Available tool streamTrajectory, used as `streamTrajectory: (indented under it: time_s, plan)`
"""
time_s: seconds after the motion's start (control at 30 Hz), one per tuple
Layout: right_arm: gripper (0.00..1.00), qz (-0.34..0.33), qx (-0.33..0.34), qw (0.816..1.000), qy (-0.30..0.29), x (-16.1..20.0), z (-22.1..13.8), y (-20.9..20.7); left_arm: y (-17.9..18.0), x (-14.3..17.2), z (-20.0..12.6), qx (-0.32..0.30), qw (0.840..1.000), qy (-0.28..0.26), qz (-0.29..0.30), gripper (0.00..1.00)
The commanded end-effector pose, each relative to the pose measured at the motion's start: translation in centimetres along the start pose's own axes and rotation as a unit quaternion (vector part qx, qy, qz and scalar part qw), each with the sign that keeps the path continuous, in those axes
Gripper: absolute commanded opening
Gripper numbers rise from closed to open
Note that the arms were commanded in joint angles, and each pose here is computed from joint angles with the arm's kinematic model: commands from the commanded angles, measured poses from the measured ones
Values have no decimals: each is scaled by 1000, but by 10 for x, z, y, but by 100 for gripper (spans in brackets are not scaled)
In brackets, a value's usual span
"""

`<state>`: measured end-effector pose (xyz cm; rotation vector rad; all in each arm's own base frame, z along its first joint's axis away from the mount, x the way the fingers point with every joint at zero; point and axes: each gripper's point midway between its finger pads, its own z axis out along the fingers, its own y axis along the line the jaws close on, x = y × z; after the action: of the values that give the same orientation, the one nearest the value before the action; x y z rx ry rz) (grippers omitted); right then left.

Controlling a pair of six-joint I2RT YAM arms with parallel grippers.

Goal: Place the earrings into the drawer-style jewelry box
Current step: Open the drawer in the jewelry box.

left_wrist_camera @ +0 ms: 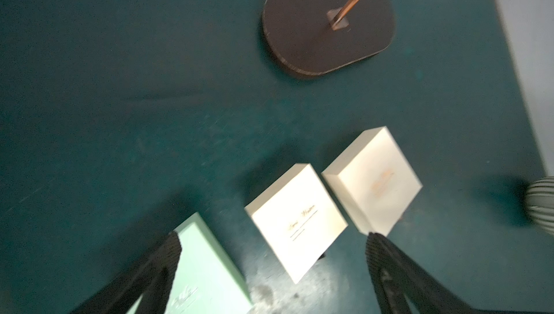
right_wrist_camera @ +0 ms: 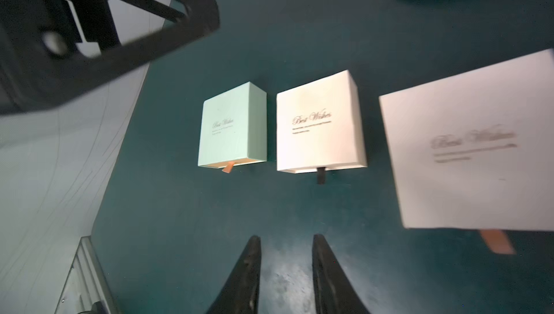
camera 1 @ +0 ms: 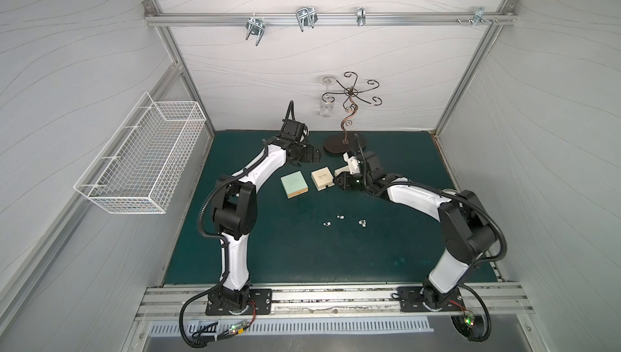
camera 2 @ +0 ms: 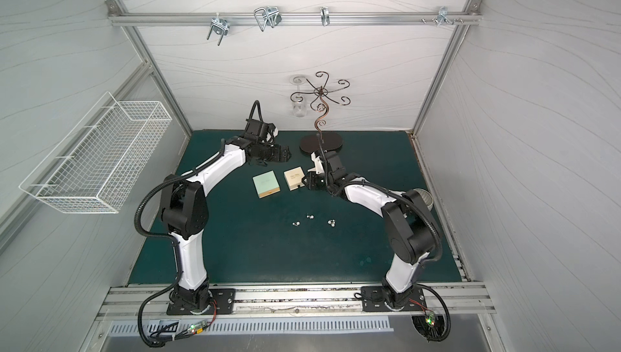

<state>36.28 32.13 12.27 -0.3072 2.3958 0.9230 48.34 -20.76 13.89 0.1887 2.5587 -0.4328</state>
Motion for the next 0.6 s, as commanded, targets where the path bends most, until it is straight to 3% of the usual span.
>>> streamTrajectory:
  time_s: [0.0, 0.43, 0.57]
  plan:
    - [34, 45, 28, 998, 28, 14, 22, -14, 19, 22, 10, -58, 997, 45, 38, 99]
    - [37, 80, 37, 995, 55, 26, 55, -27, 21, 35, 49, -67, 990, 91, 88, 99]
    - [37, 81, 34, 994, 62, 29, 60, -28, 13, 26, 53, -65, 990, 80, 100, 99]
